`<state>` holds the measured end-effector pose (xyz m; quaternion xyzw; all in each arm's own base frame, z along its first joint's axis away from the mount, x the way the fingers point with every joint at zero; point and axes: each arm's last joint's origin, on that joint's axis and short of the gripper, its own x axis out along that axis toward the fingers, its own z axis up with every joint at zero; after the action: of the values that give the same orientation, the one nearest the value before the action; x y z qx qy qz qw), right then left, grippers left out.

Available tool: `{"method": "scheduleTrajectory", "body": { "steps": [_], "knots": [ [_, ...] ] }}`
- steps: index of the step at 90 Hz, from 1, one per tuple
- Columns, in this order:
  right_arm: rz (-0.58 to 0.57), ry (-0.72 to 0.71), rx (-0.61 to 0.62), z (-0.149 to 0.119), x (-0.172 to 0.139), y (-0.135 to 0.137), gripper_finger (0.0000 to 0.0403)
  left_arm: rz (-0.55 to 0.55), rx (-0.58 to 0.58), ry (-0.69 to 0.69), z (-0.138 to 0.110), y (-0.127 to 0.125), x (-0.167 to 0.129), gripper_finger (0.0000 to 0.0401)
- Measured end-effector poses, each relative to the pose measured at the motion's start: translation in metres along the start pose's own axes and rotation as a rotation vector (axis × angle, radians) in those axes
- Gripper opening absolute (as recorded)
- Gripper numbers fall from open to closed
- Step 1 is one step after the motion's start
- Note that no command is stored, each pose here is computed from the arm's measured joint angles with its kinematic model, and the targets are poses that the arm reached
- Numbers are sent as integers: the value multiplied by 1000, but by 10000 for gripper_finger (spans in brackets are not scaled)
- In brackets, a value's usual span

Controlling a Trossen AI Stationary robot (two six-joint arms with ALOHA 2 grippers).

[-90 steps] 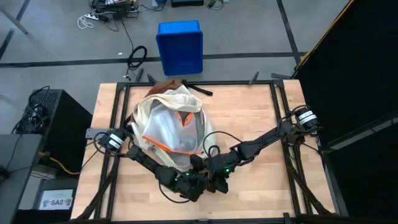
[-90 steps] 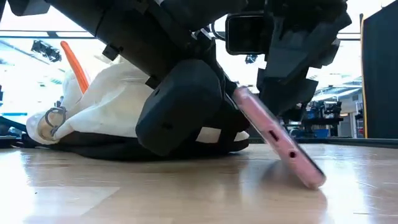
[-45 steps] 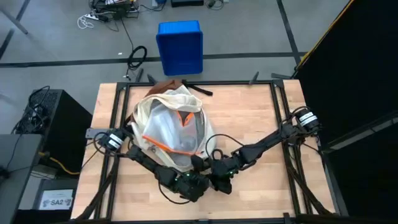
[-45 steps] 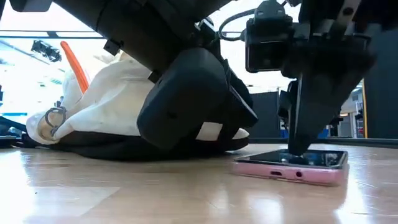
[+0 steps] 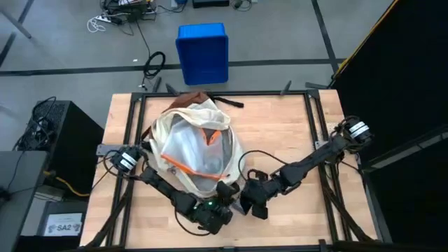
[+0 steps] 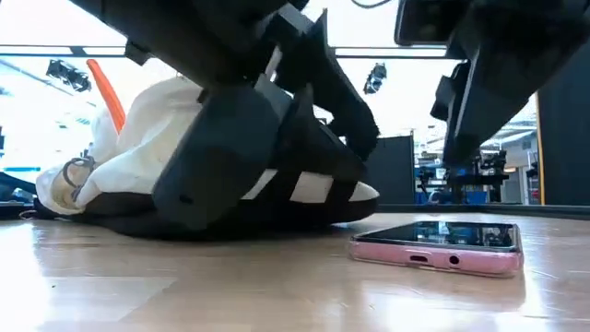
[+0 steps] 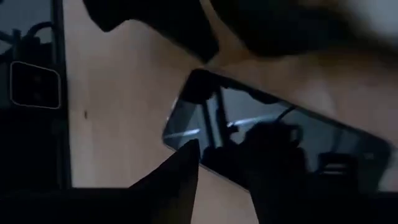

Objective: Unpack backpack
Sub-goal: Put the pink cellphone into the white backpack

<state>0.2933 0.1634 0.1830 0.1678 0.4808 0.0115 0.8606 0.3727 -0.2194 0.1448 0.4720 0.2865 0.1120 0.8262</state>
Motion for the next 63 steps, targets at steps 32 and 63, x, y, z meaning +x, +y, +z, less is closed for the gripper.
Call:
{"method": "scheduleTrajectory", "body": {
  "steps": [32, 63],
  "knots": [
    [-7, -9, 47, -14, -1, 15, 107, -76, 136, 266, -39, -3, 4, 204],
    [-26, -34, 47, -15, -1, 16, 102, -88, -26, 535, -77, 46, -8, 204]
  ]
}}
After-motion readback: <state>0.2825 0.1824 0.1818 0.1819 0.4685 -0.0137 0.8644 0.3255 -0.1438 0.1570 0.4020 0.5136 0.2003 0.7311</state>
